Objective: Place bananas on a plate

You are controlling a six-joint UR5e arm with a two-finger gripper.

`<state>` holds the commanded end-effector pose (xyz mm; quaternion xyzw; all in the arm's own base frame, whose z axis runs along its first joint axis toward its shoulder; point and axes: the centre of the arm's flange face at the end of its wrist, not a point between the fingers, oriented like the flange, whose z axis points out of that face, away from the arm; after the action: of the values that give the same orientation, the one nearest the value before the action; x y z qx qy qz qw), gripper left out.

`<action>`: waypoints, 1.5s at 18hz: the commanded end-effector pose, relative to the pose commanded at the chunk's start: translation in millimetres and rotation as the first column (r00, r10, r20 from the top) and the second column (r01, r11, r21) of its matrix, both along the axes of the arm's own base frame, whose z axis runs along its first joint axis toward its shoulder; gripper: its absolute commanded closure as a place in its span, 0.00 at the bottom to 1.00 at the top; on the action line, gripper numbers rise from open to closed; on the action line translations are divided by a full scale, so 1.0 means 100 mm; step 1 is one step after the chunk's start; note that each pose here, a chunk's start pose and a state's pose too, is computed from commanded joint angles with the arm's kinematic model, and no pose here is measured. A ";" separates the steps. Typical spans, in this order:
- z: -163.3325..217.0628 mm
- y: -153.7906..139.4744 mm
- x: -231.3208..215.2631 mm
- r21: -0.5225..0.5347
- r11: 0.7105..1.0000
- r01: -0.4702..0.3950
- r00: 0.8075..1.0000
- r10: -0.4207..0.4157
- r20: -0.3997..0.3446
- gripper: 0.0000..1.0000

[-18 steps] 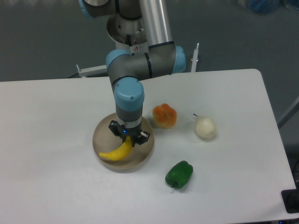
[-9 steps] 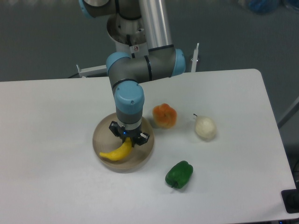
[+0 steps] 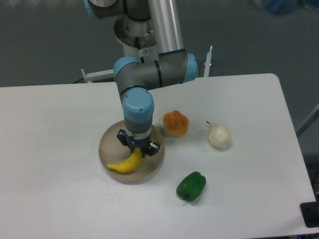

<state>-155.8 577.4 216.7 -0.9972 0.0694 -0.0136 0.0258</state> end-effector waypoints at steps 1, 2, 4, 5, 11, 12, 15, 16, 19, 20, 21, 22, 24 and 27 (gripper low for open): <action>0.03 0.00 -0.01 0.004 1.000 -0.002 1.000 0.002 -0.002 0.00; 0.13 0.00 -0.03 0.020 1.000 -0.005 1.000 0.005 -0.011 0.00; 0.24 0.01 -0.10 0.037 0.999 -0.012 1.000 0.013 -0.022 0.00; 0.28 0.01 -0.17 0.044 0.999 -0.022 0.999 0.024 -0.026 0.00; 0.76 0.09 -0.73 0.124 0.990 -0.074 0.991 0.087 -0.102 0.00; 0.82 0.10 -0.84 0.139 0.987 -0.082 0.989 0.098 -0.110 0.00; 0.95 0.04 -1.14 0.149 0.989 -0.012 0.988 0.034 -0.149 0.00; 0.94 0.02 -1.20 0.137 0.990 0.037 0.986 -0.014 -0.166 0.00; 1.06 -0.10 -1.52 0.075 0.989 0.130 0.960 -0.107 -0.258 0.00; 1.11 -0.11 -1.58 0.052 0.986 0.157 0.948 -0.135 -0.289 0.00; 1.16 -0.11 -1.63 0.030 0.983 0.180 0.936 -0.162 -0.314 0.00; 1.20 -0.13 -1.70 0.016 0.979 0.201 0.926 -0.185 -0.330 0.00; 1.25 -0.17 -1.86 -0.007 0.967 0.254 0.907 -0.241 -0.345 0.00; 1.28 -0.26 -2.04 -0.032 0.951 0.308 0.886 -0.299 -0.354 0.00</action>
<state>-360.1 551.7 345.1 -0.9596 0.2280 0.1633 0.0230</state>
